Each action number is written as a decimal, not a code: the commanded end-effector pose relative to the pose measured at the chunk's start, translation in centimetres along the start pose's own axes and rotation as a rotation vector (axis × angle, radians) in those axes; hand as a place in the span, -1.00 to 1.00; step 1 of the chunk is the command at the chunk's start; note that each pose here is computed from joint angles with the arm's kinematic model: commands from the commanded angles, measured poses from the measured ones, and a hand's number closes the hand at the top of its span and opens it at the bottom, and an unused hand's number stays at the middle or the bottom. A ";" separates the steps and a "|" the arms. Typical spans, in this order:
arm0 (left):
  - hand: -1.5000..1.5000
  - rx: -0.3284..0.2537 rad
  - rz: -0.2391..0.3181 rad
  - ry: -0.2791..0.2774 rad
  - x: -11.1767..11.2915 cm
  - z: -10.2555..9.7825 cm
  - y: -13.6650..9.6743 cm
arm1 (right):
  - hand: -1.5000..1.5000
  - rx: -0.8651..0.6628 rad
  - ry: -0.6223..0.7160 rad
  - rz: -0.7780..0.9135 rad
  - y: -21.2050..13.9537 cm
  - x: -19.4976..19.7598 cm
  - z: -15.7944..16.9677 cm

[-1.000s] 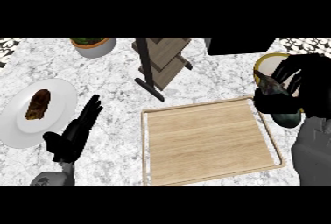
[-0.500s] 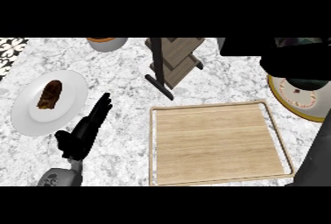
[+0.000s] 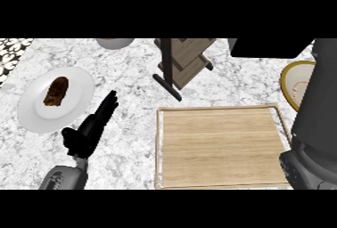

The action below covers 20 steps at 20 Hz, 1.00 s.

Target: Pick the eggplant from the tray and place it in the tiered basket

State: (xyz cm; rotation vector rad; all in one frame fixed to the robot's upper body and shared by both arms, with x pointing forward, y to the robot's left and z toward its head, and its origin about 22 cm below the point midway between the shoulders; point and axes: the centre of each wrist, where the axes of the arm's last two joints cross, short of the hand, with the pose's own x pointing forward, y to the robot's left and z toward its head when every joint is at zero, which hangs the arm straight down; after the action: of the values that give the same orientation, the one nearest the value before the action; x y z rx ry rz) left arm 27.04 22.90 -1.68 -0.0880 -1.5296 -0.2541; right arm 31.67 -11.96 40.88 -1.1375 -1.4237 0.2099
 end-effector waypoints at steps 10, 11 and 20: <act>0.00 -0.024 -0.005 -0.029 0.9 -1.2 -0.5 | 1.00 0.127 0.192 0.035 5.5 4.5 -6.7; 0.00 -0.031 0.006 -0.020 -0.3 -0.6 -1.4 | 1.00 0.121 0.202 0.030 4.7 5.4 -6.7; 0.00 -0.067 -0.007 -0.038 0.5 -0.7 -0.2 | 1.00 0.152 0.210 -0.068 9.8 3.9 -8.3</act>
State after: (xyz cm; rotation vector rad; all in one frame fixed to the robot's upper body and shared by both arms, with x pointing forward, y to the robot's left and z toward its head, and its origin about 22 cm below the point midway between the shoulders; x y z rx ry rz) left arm 27.91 21.91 -1.13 -0.1240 -1.5534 -0.2915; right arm 43.27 -8.99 40.36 -0.9970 -1.2335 0.2195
